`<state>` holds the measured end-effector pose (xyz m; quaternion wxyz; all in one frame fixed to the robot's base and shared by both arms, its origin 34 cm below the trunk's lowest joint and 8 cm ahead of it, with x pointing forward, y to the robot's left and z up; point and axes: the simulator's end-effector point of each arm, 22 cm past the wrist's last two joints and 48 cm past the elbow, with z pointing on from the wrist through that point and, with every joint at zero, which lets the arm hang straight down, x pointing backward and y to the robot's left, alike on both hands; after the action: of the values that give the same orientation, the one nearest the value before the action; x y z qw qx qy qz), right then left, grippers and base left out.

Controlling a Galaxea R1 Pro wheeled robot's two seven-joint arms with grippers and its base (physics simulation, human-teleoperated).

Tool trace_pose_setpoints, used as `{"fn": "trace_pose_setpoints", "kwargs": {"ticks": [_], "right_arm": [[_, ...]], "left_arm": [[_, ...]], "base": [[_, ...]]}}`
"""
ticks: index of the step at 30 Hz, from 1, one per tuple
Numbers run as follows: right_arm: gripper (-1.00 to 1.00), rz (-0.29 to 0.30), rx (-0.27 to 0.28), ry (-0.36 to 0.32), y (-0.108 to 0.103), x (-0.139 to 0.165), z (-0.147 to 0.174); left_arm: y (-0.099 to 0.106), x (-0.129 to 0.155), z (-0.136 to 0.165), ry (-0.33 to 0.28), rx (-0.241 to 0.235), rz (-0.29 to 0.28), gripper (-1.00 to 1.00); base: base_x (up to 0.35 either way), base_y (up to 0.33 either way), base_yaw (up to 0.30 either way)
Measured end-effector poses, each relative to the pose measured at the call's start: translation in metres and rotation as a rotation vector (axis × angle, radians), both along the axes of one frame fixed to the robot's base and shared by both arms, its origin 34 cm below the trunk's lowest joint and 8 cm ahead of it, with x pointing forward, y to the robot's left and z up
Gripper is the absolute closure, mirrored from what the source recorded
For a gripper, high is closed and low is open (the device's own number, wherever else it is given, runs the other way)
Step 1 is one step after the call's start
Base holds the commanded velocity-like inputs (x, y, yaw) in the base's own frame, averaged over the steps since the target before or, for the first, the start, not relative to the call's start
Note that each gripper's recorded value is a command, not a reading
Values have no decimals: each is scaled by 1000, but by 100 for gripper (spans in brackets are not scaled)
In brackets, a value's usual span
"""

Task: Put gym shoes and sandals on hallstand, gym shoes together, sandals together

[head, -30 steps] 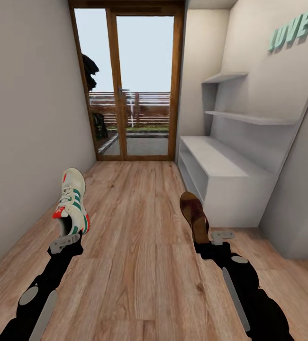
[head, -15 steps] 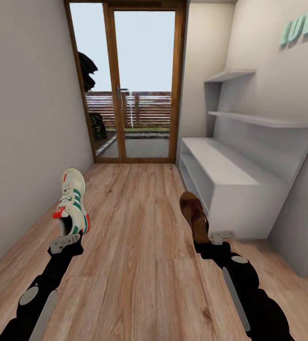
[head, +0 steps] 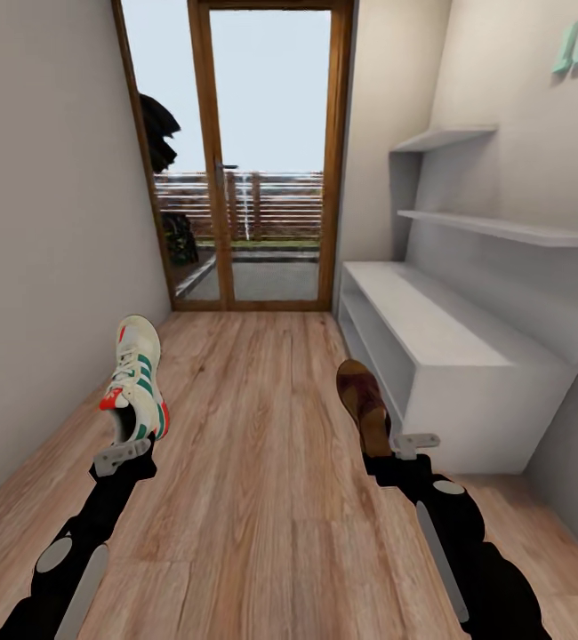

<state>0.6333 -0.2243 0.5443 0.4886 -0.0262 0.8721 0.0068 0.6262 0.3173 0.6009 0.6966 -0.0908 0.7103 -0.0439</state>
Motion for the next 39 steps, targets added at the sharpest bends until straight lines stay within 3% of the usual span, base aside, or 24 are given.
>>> {"fn": "trace_pose_setpoints", "kwargs": {"ticks": [22, 39], "right_arm": [[100, -4, 0, -1, -2, 0, 0], [100, -4, 0, 0, -2, 0, 0]], "left_arm": [[0, 0, 0, 0, 0, 0, 100], [0, 0, 1, -1, 0, -1, 100]], "base": [[348, 7, 0], [300, 163, -19]]}}
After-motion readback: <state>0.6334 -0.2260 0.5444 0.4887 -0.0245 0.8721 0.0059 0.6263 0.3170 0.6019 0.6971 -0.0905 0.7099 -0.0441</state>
